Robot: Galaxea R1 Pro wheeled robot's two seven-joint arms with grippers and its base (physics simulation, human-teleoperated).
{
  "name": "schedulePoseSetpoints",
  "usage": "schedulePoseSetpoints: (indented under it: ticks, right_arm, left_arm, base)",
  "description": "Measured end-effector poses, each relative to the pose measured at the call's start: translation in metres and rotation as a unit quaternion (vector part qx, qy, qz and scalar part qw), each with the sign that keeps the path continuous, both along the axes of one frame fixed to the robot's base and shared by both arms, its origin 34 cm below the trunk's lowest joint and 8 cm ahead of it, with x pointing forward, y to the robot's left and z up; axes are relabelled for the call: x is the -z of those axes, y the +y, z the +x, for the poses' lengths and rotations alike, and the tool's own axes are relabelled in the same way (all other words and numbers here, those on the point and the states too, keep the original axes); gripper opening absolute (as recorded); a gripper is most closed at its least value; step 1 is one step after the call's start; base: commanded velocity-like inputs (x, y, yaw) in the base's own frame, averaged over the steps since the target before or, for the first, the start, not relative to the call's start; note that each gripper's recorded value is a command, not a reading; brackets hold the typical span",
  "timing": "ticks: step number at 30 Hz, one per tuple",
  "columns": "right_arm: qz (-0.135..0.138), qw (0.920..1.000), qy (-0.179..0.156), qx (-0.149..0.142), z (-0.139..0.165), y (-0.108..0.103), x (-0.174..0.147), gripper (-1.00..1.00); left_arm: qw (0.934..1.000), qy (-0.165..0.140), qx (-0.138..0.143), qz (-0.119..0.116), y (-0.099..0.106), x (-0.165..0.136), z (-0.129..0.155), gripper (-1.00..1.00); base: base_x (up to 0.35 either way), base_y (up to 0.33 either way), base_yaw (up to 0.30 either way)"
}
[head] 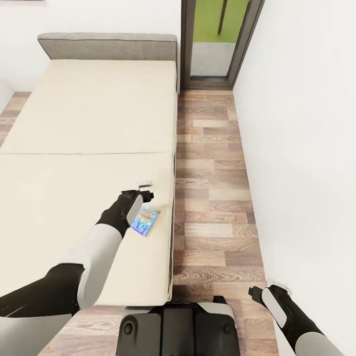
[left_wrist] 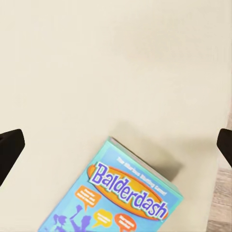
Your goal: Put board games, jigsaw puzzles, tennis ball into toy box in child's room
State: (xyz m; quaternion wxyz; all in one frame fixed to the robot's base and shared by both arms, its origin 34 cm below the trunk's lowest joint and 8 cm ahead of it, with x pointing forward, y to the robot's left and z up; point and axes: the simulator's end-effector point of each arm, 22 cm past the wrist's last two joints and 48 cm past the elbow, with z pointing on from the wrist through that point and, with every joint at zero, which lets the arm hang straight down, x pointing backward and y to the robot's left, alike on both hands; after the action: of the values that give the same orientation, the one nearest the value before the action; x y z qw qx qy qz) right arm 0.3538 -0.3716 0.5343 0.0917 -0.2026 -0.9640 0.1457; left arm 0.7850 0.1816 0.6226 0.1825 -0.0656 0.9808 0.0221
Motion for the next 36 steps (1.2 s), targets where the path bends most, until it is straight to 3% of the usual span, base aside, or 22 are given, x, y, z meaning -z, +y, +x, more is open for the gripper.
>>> schedulePoseSetpoints:
  ticks: [11,25,36]
  right_arm:
    - [0.000,1.0000,0.009,0.001,-0.009,0.000,0.004,1.00]
    - [0.000,0.9998,0.020,0.001,-0.020,0.000,0.010,1.00]
    - [0.000,0.9996,0.029,0.001,-0.028,0.000,0.014,1.00]
  left_arm:
    - [0.9997,0.024,0.003,-0.004,-0.001,0.011,-0.010,1.00]
    - [0.9998,0.017,0.000,-0.004,0.001,0.014,-0.003,1.00]
    - [1.0000,-0.005,-0.003,-0.003,0.004,0.006,0.018,1.00]
  base:
    - [0.000,0.000,0.000]
    - [0.000,0.000,0.000]
    - [0.000,0.000,0.000]
